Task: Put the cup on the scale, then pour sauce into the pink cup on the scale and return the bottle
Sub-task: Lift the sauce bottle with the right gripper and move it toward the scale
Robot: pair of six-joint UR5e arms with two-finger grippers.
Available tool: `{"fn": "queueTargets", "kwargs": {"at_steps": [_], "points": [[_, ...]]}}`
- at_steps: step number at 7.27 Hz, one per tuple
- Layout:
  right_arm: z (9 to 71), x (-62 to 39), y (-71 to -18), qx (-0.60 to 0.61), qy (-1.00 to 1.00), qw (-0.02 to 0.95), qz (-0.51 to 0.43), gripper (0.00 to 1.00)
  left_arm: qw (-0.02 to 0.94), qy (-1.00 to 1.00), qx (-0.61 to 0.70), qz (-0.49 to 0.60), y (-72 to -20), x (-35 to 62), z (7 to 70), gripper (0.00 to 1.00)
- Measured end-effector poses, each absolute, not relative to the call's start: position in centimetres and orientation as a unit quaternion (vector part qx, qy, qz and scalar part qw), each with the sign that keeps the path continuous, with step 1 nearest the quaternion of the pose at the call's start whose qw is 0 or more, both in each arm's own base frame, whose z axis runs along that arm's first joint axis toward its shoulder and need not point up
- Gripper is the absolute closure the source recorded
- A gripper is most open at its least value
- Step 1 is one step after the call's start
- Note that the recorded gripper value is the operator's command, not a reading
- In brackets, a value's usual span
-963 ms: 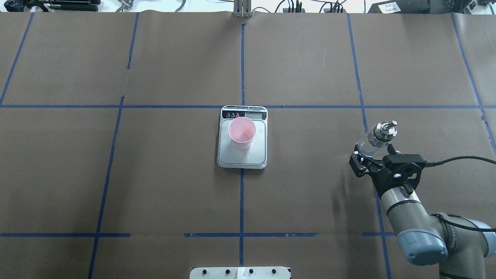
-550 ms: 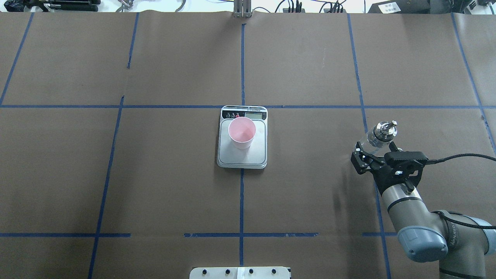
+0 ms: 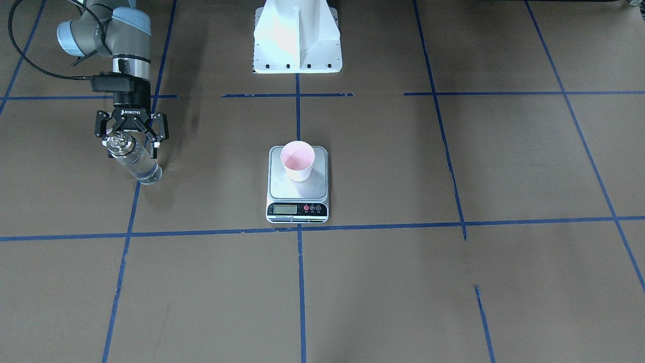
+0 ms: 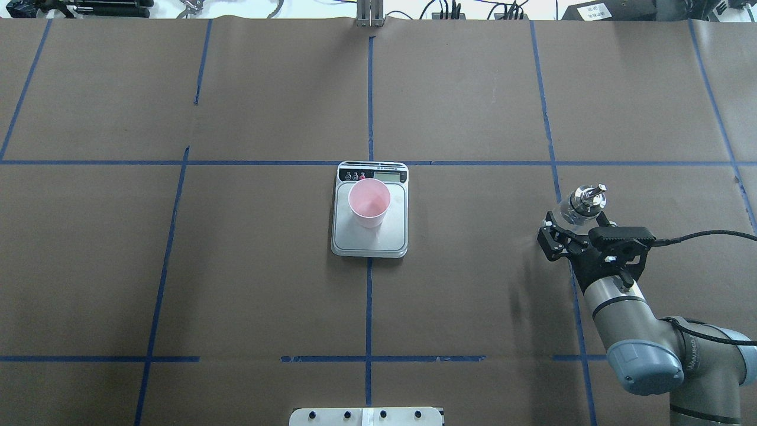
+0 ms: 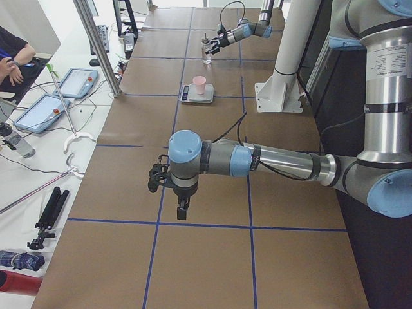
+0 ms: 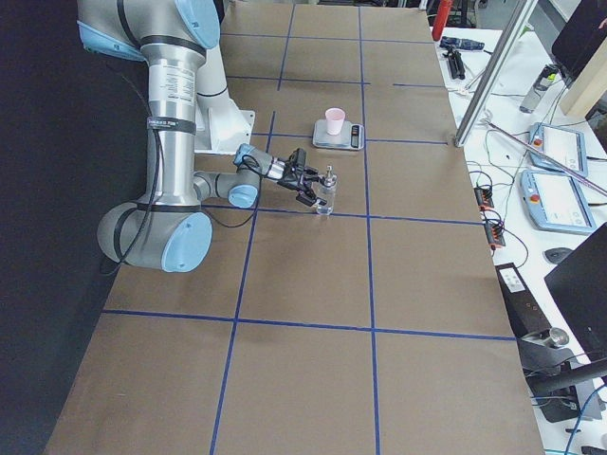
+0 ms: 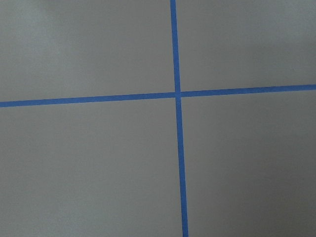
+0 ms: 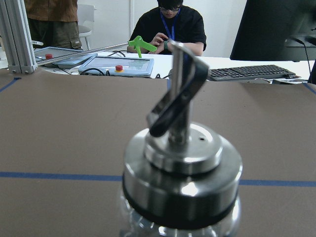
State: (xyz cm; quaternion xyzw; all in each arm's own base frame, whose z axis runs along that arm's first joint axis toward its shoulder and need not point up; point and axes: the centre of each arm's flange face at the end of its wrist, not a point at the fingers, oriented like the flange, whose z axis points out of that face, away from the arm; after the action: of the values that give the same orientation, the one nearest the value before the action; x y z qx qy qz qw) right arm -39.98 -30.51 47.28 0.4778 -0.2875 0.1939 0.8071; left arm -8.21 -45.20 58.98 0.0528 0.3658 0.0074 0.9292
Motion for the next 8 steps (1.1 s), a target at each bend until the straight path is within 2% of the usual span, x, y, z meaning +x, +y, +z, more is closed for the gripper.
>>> {"fn": "queueTargets", "kwargs": {"at_steps": [1, 2, 5, 8], "points": [[47.3, -39.9, -30.6, 0.478, -0.287, 0.807, 0.195, 0.40, 0.929, 0.366, 0.053, 0.007, -45.2, -8.2, 59.0, 0.00], [47.3, -39.8, -30.7, 0.479, -0.286, 0.806, 0.197, 0.99, 0.929, 0.366, 0.053, 0.007, -45.2, -8.2, 59.0, 0.00], [46.3, -39.8, -31.2, 0.488, -0.287, 0.799, 0.203, 1.00, 0.929, 0.366, 0.052, 0.007, -45.2, -8.2, 59.0, 0.00], [41.4, -38.8, -32.3, 0.521, -0.286, 0.779, 0.200, 1.00, 0.929, 0.366, 0.053, 0.007, -45.2, -8.2, 59.0, 0.00]]}}
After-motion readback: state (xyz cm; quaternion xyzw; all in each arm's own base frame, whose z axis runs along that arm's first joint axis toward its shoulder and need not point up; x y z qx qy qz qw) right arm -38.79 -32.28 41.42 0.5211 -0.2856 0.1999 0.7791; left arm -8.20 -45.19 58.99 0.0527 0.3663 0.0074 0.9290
